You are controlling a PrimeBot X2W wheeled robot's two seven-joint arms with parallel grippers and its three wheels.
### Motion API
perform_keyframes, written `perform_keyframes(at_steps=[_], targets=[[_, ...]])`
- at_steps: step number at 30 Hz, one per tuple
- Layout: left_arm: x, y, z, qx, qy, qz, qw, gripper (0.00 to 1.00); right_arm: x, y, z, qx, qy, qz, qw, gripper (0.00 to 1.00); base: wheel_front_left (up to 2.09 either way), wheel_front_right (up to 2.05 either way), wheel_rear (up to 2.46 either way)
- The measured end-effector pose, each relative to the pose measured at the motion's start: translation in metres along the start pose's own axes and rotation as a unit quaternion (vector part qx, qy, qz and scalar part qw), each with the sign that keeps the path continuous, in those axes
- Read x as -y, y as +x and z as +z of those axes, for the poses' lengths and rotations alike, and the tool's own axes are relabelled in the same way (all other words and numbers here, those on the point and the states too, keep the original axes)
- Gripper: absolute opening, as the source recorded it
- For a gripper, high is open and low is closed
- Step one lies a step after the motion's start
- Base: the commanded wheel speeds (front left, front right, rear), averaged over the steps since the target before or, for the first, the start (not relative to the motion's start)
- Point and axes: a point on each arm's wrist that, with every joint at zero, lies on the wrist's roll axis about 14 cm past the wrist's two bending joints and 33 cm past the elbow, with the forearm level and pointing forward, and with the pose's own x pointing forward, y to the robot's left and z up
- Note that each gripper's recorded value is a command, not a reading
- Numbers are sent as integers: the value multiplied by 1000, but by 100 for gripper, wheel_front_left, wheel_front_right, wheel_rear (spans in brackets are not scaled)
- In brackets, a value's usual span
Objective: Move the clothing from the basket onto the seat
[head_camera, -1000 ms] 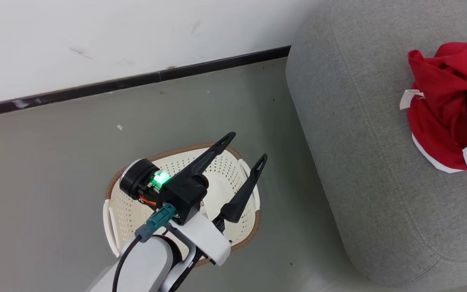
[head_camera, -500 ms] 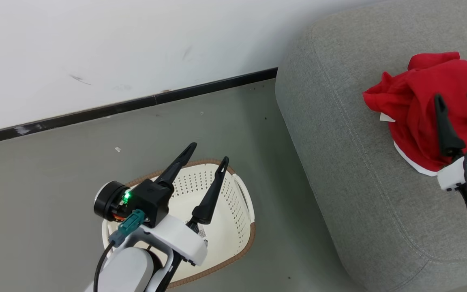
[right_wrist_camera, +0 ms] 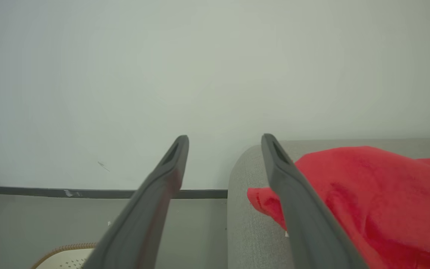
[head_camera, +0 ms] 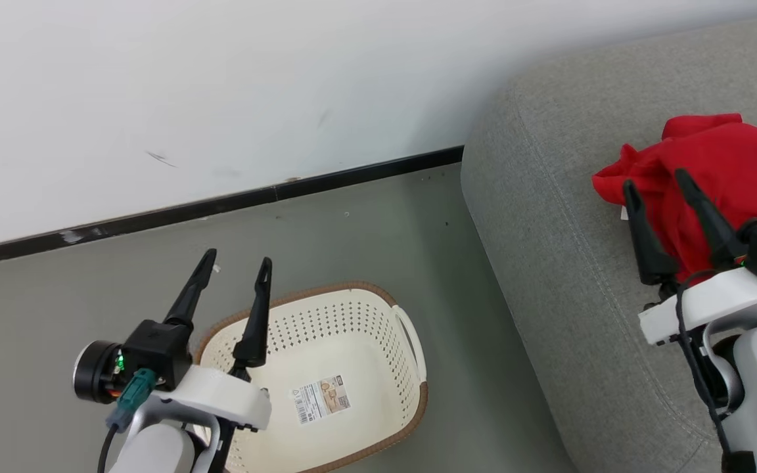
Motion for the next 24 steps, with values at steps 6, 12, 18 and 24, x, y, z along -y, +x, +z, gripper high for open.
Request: perform_keyframes(at_steps=[6, 12, 18, 24], targets=[[-35, -21, -1, -3, 2, 68, 998, 100, -26, -5, 4, 8, 5, 25, 1000, 100, 0, 0, 0], [-70, -42, 9, 9, 10, 136, 991, 100, -52, -9, 9, 17, 2, 54, 998, 100, 0, 0, 0], [-95, -68, 10, 6, 14, 187, 982, 100, -65, -16, 14, 26, 9, 62, 998, 100, 0, 0, 0], [-114, -97, 7, -1, 21, 232, 973, 100, -68, -26, 15, 27, 13, 57, 998, 100, 0, 0, 0]])
